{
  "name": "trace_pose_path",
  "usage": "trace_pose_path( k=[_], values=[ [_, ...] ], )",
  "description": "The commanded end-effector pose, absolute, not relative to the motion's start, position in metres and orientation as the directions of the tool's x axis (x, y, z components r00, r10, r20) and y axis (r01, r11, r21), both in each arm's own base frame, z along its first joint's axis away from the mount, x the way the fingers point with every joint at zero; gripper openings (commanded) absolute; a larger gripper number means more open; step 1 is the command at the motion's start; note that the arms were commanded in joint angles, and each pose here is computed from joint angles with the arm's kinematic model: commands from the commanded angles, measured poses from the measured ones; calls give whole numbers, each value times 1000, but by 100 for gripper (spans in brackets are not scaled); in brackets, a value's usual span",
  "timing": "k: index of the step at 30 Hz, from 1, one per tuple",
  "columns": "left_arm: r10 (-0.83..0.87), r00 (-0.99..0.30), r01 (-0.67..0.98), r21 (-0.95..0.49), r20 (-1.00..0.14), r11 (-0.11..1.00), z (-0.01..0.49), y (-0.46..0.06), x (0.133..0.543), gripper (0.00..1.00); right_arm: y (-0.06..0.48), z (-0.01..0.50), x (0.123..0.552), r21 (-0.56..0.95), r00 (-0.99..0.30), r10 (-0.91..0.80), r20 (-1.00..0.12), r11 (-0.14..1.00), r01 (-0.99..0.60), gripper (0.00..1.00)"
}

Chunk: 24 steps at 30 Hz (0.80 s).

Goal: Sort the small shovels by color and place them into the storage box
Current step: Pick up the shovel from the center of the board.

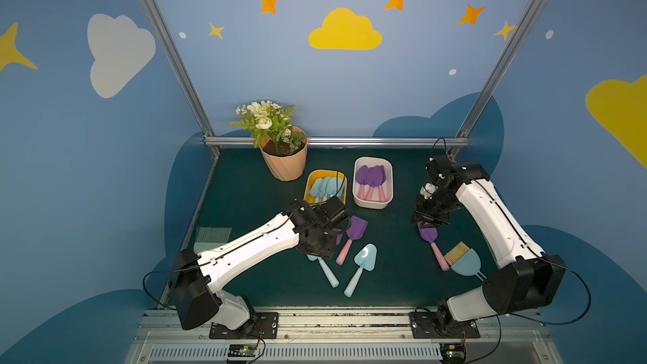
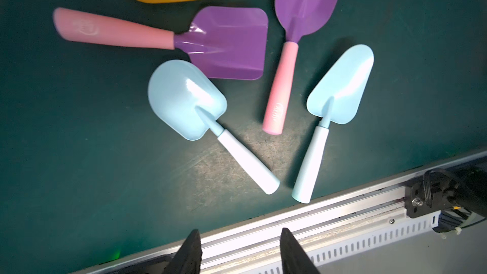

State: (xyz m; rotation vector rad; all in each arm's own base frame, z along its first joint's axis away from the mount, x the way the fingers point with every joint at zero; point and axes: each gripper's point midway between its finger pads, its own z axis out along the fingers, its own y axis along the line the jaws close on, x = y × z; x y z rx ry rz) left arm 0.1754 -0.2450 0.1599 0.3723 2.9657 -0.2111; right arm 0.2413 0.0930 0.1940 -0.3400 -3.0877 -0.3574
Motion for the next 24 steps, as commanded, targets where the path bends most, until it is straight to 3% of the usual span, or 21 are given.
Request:
trace_pose_path(
  k=[1, 13, 24],
  values=[
    [285, -949, 304, -148, -136, 941, 153, -272, 168, 39, 87, 198, 237, 240, -976, 216, 15, 947, 213, 35],
    [500, -865, 501, -135, -43, 855, 115, -346, 137, 37, 73, 190, 221, 244, -972, 234, 31, 941, 235, 35],
    [551, -832, 544, -99, 65, 833, 76, -346, 124, 39, 65, 191, 214, 254, -969, 245, 27, 936, 244, 35]
  ],
)
